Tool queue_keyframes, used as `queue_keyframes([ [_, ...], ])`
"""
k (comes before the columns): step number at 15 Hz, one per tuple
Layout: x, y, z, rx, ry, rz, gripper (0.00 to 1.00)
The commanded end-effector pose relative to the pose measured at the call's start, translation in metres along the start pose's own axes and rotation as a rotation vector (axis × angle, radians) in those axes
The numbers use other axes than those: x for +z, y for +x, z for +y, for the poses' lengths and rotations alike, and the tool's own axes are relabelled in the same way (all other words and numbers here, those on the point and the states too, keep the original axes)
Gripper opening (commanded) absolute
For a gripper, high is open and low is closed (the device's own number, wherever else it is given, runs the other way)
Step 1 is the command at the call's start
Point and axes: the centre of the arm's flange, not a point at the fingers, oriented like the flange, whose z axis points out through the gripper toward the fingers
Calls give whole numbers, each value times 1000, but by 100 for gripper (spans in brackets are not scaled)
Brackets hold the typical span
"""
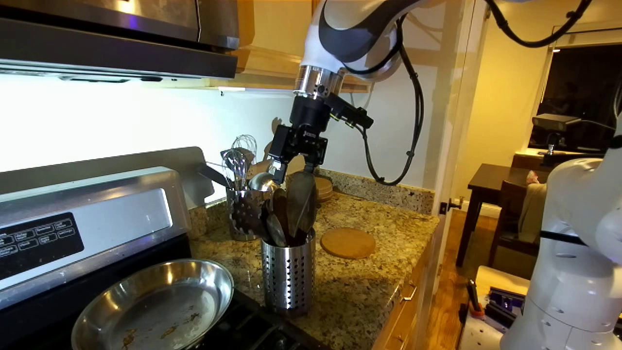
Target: Pick up the wooden spoon from the utensil holder and put it on the countertop.
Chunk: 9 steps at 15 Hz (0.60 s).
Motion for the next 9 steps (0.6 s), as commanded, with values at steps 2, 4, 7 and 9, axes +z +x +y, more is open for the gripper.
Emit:
queue_keyframes([
  [2,-8,-1,-18,-59,-39,1,100],
  [4,-11,0,-25,-88,-66,7,100],
  [7,-16,-1,-33,-131,-100,14,100],
  [9,-17,-2,-36,-151,-119,16,100],
])
